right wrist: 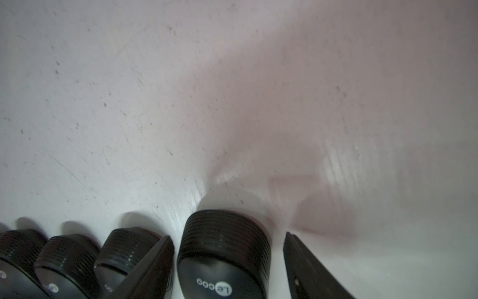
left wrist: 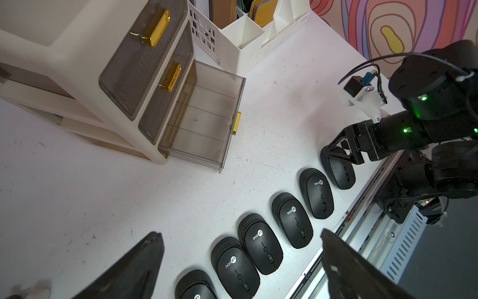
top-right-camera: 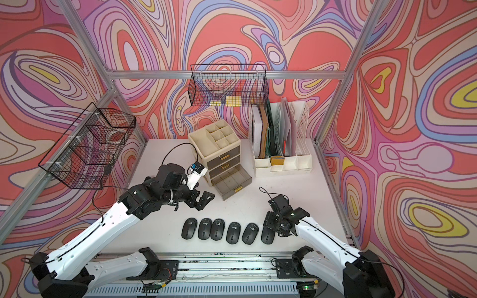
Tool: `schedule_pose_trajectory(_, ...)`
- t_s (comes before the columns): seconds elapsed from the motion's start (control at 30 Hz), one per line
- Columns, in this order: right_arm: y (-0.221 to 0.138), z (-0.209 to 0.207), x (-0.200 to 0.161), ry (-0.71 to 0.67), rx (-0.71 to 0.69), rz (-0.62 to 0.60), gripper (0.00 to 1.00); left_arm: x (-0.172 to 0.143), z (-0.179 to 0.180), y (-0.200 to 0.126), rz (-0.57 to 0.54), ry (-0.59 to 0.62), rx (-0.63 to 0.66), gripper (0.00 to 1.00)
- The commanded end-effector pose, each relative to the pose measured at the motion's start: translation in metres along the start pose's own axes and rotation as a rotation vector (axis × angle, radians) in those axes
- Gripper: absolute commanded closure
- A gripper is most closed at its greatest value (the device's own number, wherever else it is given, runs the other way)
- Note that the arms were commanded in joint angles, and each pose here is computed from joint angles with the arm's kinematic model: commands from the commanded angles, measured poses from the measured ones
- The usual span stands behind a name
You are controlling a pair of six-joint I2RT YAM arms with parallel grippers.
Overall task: Take the mice out of the drawer
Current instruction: Move the mouse to the center of the board.
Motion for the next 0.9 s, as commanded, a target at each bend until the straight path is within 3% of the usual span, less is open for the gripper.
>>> schedule_pose_trajectory(0.0,0.003,0.000,-0.007,-0.013,-0.013,0.042,0.30,0.001,0.002,-0.007,-0.023,0.002,0.007,0.01)
schedule_pose_trajectory(0.37,0.006,0.025,-0.012,-0.038,0.053,0.047,0.40,-0.001,0.004,-0.006,-0.014,-0.005,0.014,0.01)
schedule_pose_trajectory(0.87,0.015,0.066,-0.003,-0.083,0.114,0.019,0.41,-0.001,0.008,-0.001,0.005,-0.022,0.024,0.01)
Point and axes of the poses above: each gripper's point midway between its finger pads, its own y axis out along the fingers, its own z axis along the line the jaws close on, x = y × z, the point moved 6 cm from there along -y, back along the fingers, and after that the axes turned 7 degrees about -y, right-handed, at the moved point
